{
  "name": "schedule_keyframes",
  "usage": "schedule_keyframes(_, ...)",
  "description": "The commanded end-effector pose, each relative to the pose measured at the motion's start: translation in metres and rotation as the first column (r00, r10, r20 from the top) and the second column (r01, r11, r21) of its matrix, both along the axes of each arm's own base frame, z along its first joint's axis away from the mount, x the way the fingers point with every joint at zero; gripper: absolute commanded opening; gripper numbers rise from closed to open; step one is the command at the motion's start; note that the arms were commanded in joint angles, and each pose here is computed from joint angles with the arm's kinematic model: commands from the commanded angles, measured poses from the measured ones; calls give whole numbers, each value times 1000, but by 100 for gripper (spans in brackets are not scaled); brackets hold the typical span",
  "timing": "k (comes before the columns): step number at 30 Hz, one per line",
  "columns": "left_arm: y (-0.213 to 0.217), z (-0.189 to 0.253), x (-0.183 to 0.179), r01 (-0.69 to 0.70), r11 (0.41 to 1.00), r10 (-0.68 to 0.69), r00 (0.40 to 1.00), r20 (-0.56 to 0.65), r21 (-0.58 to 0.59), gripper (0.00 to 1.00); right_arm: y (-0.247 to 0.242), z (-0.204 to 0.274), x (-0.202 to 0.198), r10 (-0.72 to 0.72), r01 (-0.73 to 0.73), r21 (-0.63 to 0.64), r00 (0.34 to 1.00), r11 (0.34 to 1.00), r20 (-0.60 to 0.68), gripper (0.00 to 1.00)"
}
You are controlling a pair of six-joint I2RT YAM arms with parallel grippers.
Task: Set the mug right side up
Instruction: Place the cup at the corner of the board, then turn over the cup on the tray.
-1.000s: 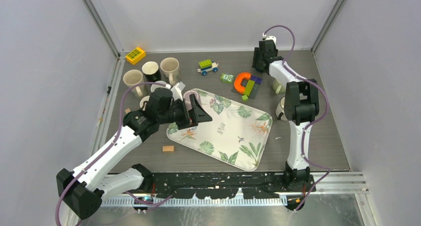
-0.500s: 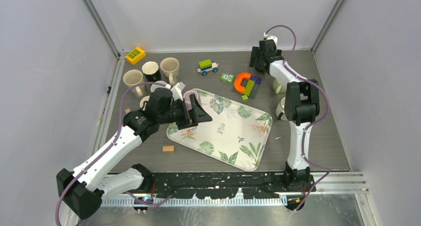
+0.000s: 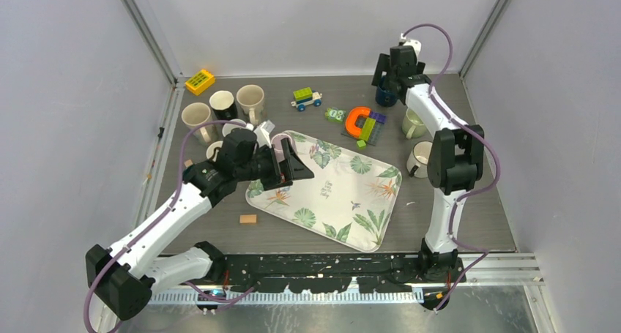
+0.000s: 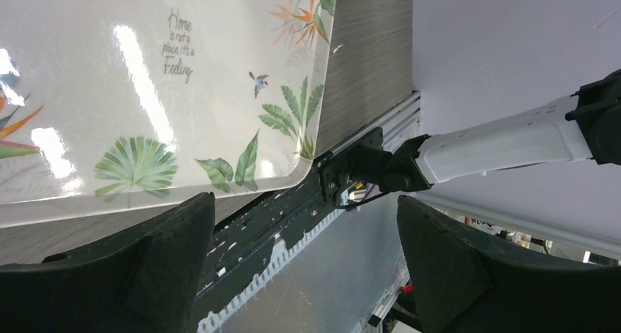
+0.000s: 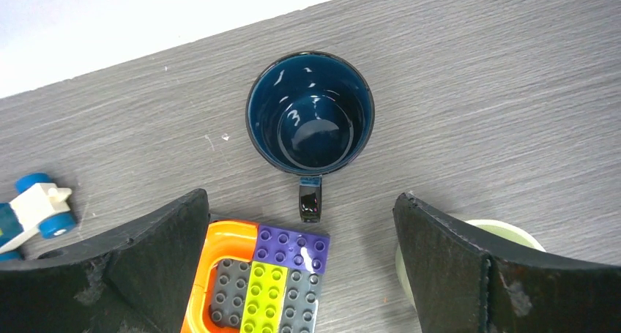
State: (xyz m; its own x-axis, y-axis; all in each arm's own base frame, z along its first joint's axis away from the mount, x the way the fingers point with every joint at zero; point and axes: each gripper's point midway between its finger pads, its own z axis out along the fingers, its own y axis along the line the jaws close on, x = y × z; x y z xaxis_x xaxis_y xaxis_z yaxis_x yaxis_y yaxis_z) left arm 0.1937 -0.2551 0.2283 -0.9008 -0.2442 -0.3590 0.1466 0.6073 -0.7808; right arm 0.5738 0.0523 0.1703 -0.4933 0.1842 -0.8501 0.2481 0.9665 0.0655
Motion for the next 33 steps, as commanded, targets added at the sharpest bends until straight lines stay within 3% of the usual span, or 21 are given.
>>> schedule_keyframes(1, -5, 23, 9, 3, 999, -1, 998, 66, -35, 96, -2, 62, -10, -54, 47, 63, 993, 997, 104, 100)
schedule_keyframes(8, -4, 22, 18, -25, 999, 27, 997, 79, -23, 96, 17, 80, -43, -56, 37, 197, 994, 980, 90, 100)
schedule_keyframes(17, 13, 12, 42, -146, 985, 135, 985, 105, 95, 95, 93, 68, -114, 99, -99, 210, 995, 973, 10, 100)
schedule_keyframes(22, 56, -4, 68, -324, 898, 267, 939, 218, 297, 95, 123, 47, -158, 173, -157, 257, 984, 954, -44, 100)
schedule_keyframes(27, 88, -18, 97, -417, 784, 254, 892, 375, 460, 99, 126, 37, -195, 170, -144, 314, 984, 938, -56, 100)
schedule_keyframes(31, 93, -36, 120, -431, 752, 231, 881, 413, 499, 100, 127, 36, -217, 180, -147, 390, 983, 909, -48, 100)
schedule_keyframes(33, 88, -41, 134, -433, 765, 229, 875, 427, 477, 100, 127, 34, -226, 189, -151, 410, 981, 900, -53, 100)
